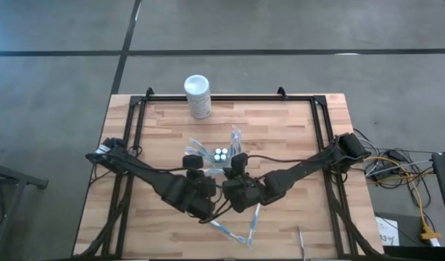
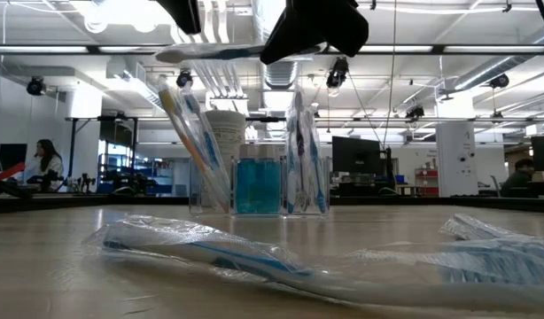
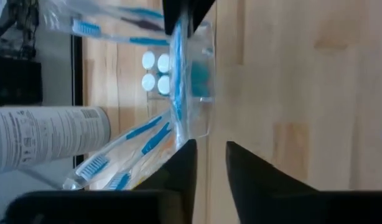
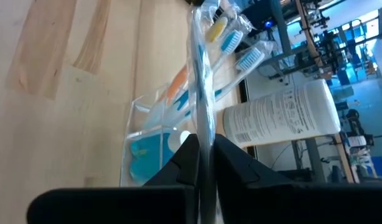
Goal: Pick & Place toothbrushing station
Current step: Put the blue toothbrush into the transparent organizer
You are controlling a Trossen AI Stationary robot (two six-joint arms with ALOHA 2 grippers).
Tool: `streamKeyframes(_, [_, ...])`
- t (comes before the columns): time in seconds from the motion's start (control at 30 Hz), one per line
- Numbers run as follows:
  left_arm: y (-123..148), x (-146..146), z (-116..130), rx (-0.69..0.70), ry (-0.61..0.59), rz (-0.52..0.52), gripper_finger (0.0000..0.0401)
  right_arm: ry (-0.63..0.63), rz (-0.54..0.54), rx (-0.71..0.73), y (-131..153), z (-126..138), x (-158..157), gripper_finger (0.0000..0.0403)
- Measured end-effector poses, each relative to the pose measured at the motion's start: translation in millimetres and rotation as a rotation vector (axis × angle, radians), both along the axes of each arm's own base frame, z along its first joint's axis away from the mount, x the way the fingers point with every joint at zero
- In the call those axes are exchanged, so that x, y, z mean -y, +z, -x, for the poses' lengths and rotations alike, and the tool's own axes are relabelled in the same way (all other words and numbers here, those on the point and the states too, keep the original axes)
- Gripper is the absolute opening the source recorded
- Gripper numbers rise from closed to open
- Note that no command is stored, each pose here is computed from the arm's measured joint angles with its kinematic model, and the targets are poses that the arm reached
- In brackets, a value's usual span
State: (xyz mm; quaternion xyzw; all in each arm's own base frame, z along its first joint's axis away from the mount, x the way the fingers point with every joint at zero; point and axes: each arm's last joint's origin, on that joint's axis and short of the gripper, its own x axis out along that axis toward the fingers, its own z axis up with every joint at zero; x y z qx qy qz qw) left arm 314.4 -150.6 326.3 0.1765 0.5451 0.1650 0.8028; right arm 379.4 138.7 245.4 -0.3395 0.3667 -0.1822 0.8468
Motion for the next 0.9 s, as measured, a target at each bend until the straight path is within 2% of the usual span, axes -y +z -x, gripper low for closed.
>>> streamKeyframes(0.23, [37.0, 20.3, 21.4, 0.112, -0.073, 0.044, 0.0141, -0.045, -0.027, -0.053, -4.0, 9.8, 3.4, 0.0019])
streamKeyframes(0.4, [53.4, 44.8, 60.3, 0.251, -0.151, -0.052, 0.0148, -0.078, -0.064, -0.045, -2.1, 28.2, 8.4, 0.0019])
streamKeyframes(0.53, [55.4, 61.5, 96.9, 0.42, -0.176, -0.137, 0.0149, -0.083, -0.102, -0.007, 1.4, 52.7, 11.9, 0.0019])
streamKeyframes(0.7, [48.7, 67.6, 126.4, 0.535, -0.195, -0.099, 0.0147, 0.029, -0.213, 0.113, 10.2, 88.0, 8.9, 0.0019])
streamKeyframes(0.77, [43.8, 65.4, 130.8, 0.559, -0.202, -0.076, 0.014, 0.103, -0.281, 0.186, 14.4, 102.8, 8.1, 0.0019])
streamKeyframes(0.9, [31.5, 57.4, 128.7, 0.589, -0.298, -0.052, 0.0115, 0.287, -0.408, 0.311, 19.8, 132.3, 14.6, 0.0019])
